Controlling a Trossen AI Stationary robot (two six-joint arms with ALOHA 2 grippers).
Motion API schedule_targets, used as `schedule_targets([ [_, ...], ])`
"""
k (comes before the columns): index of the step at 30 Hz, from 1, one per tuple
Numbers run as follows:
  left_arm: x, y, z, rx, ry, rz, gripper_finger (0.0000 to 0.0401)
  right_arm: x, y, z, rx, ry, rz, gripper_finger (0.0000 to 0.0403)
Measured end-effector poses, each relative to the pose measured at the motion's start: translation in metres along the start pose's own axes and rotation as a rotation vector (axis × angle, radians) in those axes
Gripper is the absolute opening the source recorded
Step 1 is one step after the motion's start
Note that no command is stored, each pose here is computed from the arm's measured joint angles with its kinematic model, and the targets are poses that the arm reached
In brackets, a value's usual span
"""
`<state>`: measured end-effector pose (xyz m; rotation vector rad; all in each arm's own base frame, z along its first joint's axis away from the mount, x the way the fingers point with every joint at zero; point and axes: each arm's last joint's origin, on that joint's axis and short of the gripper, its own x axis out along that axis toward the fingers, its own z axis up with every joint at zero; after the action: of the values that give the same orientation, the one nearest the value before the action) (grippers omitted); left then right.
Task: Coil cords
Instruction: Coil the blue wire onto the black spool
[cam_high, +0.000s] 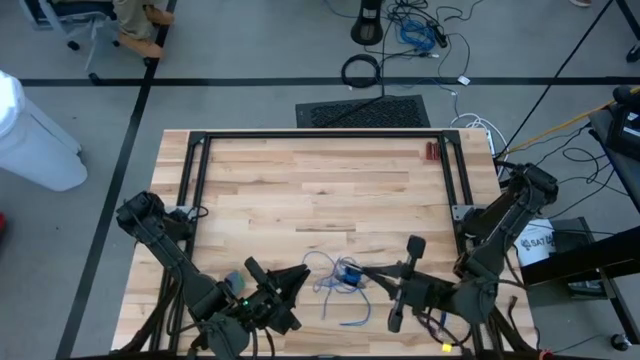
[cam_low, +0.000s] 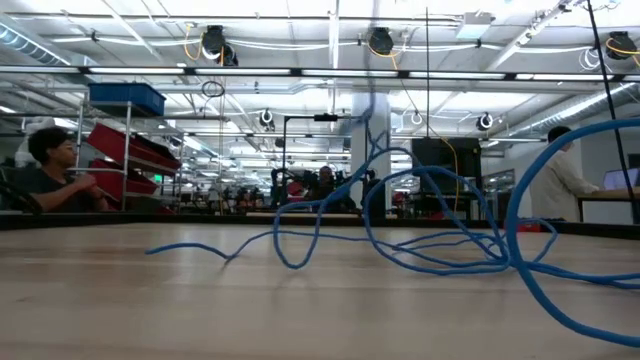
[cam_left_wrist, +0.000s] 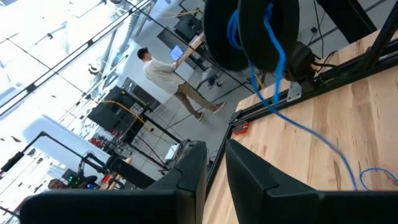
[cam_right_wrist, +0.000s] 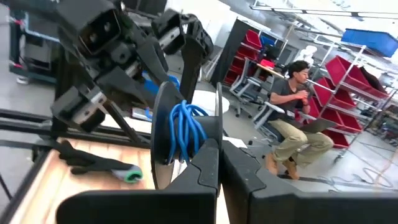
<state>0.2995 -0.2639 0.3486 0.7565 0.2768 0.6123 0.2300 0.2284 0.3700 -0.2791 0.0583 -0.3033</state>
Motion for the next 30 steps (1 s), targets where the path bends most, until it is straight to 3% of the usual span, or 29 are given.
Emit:
schedule_targets([
  [5,0.0,-0.001,0.0,-0.067,-0.015,-0.022,0.0073,-0.01,-0.003,0.008,0.035,-0.026,0.021,0.0],
  [8,0.0,-0.004,0.003,-0.208,-0.084,-0.144,0.0073,-0.017,-0.005,0.013,0.05,-0.046,0.037,0.0],
  [11,0.004,-0.008,0.005,-0.276,-0.166,-0.313,0.0073,-0.025,-0.007,0.018,0.086,-0.064,0.05,0.0],
  [14,0.014,-0.01,0.005,-0.336,-0.181,-0.383,0.0073,-0.033,-0.008,0.023,0.106,-0.086,0.067,0.0],
  [17,0.022,-0.019,0.001,-0.318,-0.177,-0.434,0.0078,-0.041,-0.007,0.028,0.099,-0.109,0.077,0.0],
  [21,0.031,-0.036,-0.005,-0.277,-0.183,-0.505,0.0113,-0.051,-0.007,0.032,0.082,-0.107,0.044,0.0],
  [25,0.044,-0.044,-0.008,-0.283,-0.182,-0.519,0.0165,-0.057,-0.007,0.033,0.064,-0.092,0.011,0.0],
  [30,0.055,-0.048,-0.01,-0.307,-0.158,-0.447,0.0206,-0.063,-0.007,0.034,0.062,-0.096,0.019,0.0],
])
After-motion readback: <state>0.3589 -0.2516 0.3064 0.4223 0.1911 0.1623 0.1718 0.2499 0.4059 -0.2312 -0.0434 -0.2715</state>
